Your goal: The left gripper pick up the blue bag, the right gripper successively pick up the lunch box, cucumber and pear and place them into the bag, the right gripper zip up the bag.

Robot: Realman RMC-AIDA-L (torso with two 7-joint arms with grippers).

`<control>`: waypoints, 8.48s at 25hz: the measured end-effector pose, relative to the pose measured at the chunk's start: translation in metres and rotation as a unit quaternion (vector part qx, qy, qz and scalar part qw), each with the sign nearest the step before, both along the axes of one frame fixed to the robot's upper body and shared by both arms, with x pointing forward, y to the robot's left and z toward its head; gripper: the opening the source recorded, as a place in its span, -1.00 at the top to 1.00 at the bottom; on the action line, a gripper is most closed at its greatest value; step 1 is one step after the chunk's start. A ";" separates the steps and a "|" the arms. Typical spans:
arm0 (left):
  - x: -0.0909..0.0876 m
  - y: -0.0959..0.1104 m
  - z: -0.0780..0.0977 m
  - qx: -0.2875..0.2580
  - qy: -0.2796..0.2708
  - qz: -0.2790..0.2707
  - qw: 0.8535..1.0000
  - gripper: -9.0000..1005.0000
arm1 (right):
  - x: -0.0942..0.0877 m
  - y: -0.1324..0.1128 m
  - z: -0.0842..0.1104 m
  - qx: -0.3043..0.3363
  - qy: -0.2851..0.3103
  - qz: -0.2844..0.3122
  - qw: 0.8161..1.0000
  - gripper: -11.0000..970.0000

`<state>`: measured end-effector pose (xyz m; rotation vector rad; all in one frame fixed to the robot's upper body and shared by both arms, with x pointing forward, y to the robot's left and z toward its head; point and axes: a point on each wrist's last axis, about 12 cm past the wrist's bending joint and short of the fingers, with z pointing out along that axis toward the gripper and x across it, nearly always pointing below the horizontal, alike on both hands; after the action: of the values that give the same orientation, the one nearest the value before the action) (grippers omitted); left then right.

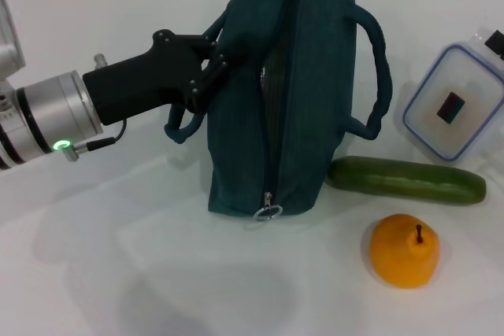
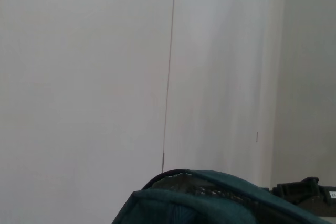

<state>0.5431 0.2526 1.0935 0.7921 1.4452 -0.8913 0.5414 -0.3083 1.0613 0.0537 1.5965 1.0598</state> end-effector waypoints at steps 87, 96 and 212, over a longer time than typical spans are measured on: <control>0.005 -0.007 0.000 0.007 -0.017 -0.006 1.000 0.91 | 0.009 0.011 0.017 -0.131 -0.053 0.042 0.989 0.70; 0.012 0.004 0.021 -0.024 0.034 -0.015 0.999 0.91 | 0.006 0.007 0.029 -0.137 -0.093 0.049 0.985 0.80; 0.037 -0.023 0.030 0.076 0.192 -0.045 0.977 0.90 | 0.050 0.003 0.144 -0.427 0.051 0.338 0.837 -0.72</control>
<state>0.5799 0.2295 1.1232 0.8353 1.8453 -1.0532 0.5918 -0.3054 1.2058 -1.1496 2.1215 0.7444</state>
